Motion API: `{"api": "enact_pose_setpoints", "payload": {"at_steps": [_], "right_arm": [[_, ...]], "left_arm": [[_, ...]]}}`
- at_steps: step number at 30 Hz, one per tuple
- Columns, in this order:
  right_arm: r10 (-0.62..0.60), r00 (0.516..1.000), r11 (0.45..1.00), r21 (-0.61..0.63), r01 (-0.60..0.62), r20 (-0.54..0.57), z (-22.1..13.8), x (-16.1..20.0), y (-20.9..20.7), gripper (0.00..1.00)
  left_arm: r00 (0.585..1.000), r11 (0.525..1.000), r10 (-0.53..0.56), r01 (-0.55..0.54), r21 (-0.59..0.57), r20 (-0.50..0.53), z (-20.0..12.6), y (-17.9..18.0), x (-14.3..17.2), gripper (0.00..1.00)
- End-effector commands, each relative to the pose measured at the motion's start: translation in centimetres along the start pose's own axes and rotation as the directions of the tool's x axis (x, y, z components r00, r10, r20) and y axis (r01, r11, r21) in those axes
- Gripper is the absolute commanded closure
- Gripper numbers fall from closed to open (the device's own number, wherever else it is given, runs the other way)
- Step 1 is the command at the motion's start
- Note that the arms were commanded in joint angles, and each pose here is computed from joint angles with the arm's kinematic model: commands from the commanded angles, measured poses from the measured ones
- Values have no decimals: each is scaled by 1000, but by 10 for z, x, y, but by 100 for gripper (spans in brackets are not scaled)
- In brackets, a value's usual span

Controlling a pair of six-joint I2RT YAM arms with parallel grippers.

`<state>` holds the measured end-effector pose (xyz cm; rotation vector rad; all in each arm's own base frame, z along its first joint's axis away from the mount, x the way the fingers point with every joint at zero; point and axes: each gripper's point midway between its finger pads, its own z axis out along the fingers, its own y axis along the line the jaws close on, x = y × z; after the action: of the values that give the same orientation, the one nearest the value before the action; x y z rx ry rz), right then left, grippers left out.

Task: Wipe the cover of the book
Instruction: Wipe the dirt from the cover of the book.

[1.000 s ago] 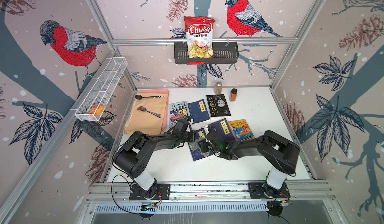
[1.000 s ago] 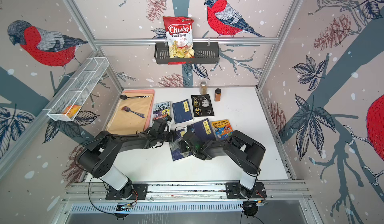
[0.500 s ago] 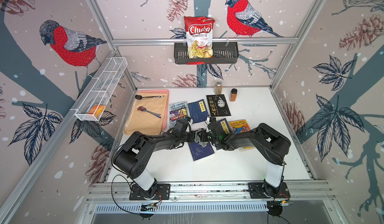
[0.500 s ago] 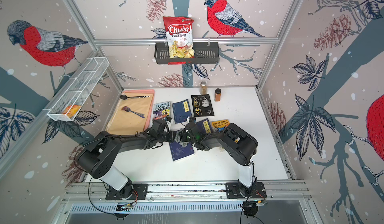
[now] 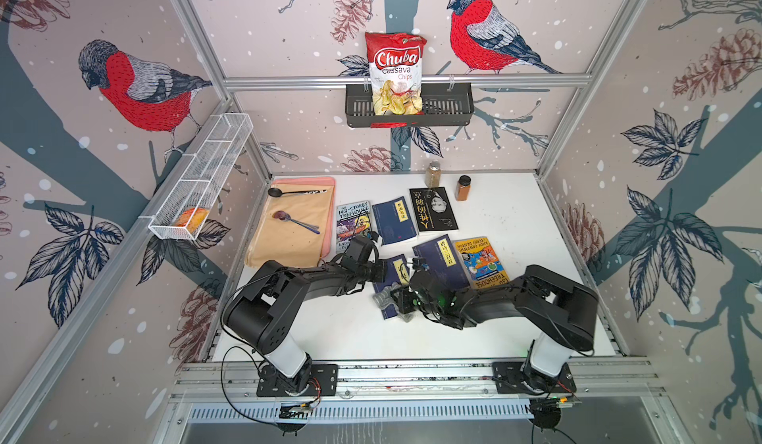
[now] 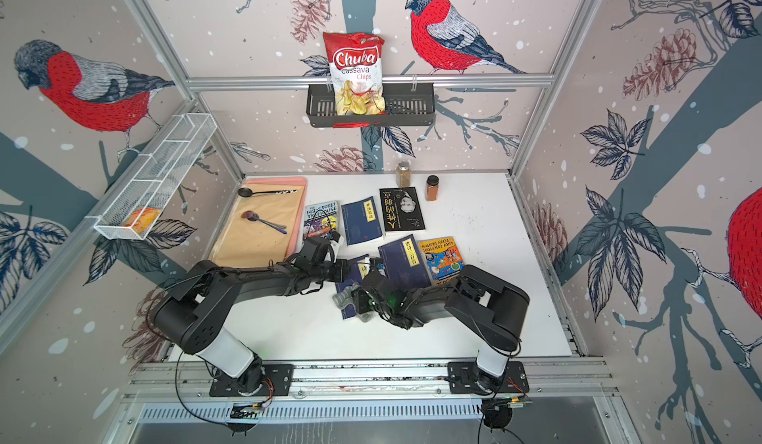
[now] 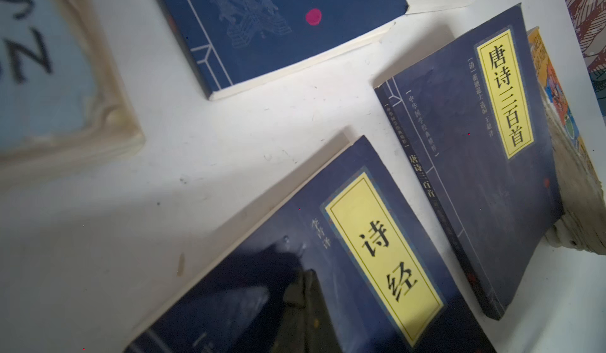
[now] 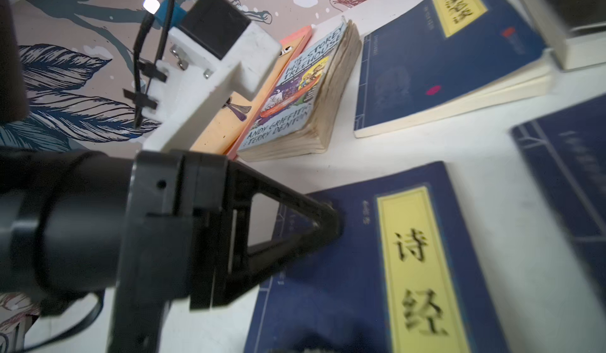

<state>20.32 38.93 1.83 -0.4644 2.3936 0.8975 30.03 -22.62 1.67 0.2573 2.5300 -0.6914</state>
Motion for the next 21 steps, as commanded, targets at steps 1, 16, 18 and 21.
{"api": "enact_pose_setpoints", "payload": {"at_steps": [1, 16, 18, 21], "right_arm": [[37, 978, 986, 169, -2, -206, 19, 43, -51, 97], [52, 952, 993, 115, -18, -302, -24, 106, -38, 96], [42, 957, 994, 108, -12, -286, -10, 93, -39, 96], [32, 968, 994, 108, -5, -250, 11, 68, -44, 97]], "left_arm": [[979, 984, -75, 42, -175, -187, -7, 39, 57, 100], [982, 983, -94, 65, -171, -163, -10, 42, 53, 100], [982, 983, -95, 66, -173, -164, -9, 42, 54, 100], [982, 983, -99, 71, -167, -160, -8, 43, 53, 100]]}}
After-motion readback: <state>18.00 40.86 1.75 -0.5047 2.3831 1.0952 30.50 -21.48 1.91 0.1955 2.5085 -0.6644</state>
